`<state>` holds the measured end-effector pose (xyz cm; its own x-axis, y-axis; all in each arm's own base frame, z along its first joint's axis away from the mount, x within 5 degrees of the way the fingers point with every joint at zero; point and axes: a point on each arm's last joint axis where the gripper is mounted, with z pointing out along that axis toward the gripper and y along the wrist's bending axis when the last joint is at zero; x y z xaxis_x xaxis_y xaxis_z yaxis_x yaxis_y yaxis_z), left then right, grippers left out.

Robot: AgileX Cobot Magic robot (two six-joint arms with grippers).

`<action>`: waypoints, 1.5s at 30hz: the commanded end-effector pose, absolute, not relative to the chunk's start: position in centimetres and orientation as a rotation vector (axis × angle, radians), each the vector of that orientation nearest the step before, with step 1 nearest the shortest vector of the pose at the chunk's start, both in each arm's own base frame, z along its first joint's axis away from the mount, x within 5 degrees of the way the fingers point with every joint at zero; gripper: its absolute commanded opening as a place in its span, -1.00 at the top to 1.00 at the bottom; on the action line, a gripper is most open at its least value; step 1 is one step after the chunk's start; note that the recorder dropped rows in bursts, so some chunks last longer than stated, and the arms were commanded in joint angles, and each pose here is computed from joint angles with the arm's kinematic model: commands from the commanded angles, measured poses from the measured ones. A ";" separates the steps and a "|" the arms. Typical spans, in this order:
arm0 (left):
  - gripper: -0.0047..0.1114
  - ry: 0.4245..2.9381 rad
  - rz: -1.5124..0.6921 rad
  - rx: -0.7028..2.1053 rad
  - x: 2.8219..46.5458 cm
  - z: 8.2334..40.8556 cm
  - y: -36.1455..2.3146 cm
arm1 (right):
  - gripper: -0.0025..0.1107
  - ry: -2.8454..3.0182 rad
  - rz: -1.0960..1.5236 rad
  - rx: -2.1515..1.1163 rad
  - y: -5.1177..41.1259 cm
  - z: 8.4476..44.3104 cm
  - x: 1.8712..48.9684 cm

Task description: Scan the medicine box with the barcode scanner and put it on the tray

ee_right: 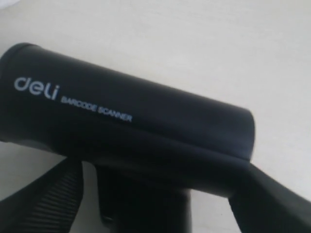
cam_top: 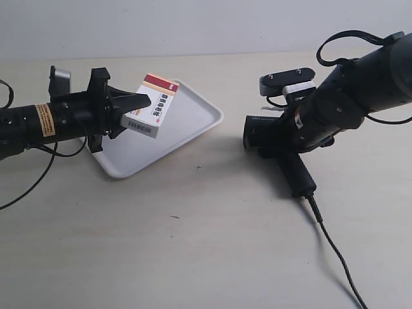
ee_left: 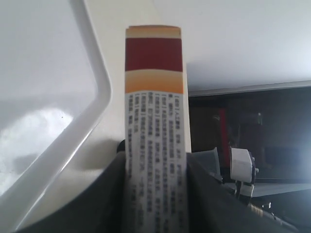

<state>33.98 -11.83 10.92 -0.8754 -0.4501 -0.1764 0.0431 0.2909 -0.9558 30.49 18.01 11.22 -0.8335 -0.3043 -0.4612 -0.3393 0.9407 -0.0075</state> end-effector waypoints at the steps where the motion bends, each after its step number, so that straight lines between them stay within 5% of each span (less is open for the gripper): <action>1: 0.92 2.135 -1.616 -0.361 33.9 11.0 -12.0 | -0.41 2.610 0.137 -0.422 18.2 11.4 30.8; 10: 0.92 2.122 -1.612 -0.310 33.6 11.1 -13.6 | -0.30 2.642 0.126 -0.423 18.2 10.0 30.8; 19: 0.92 2.120 -1.611 -0.314 33.6 11.1 -13.6 | 0.55 2.625 0.113 -0.412 17.9 11.7 30.7; 25: 0.92 2.103 -1.642 -0.394 33.9 11.2 -13.0 | 0.95 2.568 0.087 -0.438 17.2 15.3 29.9; 45: 0.92 1.990 -1.768 -0.422 34.1 12.3 -12.4 | 0.96 2.424 0.311 -0.545 18.9 14.9 27.2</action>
<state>34.12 -12.72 12.16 -0.8576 -0.4979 -0.1294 0.0613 0.1508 -0.9867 26.83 18.75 14.54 -0.7336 -0.3015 -0.6091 -0.4432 0.8917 0.0924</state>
